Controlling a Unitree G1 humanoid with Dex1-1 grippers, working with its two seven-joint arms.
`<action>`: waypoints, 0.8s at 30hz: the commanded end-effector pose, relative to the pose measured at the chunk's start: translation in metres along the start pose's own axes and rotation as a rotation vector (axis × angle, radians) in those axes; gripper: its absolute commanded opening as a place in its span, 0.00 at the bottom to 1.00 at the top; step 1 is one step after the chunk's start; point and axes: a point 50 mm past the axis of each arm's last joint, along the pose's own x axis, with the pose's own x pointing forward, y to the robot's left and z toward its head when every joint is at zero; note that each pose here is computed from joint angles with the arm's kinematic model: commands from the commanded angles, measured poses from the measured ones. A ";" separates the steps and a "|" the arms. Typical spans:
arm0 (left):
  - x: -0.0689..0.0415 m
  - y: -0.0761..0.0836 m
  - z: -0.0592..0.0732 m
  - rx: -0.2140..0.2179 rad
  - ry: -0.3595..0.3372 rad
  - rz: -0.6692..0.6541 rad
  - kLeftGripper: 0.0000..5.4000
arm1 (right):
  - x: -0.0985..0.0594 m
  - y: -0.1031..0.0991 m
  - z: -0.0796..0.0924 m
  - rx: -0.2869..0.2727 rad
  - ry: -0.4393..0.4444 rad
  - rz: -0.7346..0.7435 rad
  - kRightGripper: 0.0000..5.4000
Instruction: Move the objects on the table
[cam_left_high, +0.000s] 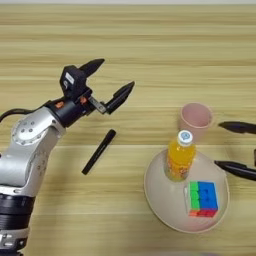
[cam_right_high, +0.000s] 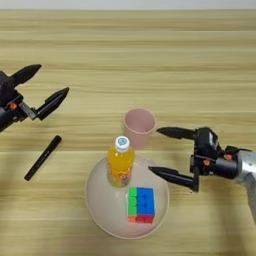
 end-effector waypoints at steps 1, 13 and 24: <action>-0.002 0.006 -0.004 0.010 0.016 0.020 1.00 | -0.004 -0.017 0.022 -0.035 -0.095 -0.089 1.00; 0.000 0.005 -0.007 0.000 0.023 0.012 1.00 | 0.023 -0.042 0.021 -0.107 -0.123 -0.340 1.00; 0.000 0.004 -0.015 -0.005 0.034 0.028 1.00 | 0.055 -0.040 -0.008 -0.112 -0.022 -0.355 1.00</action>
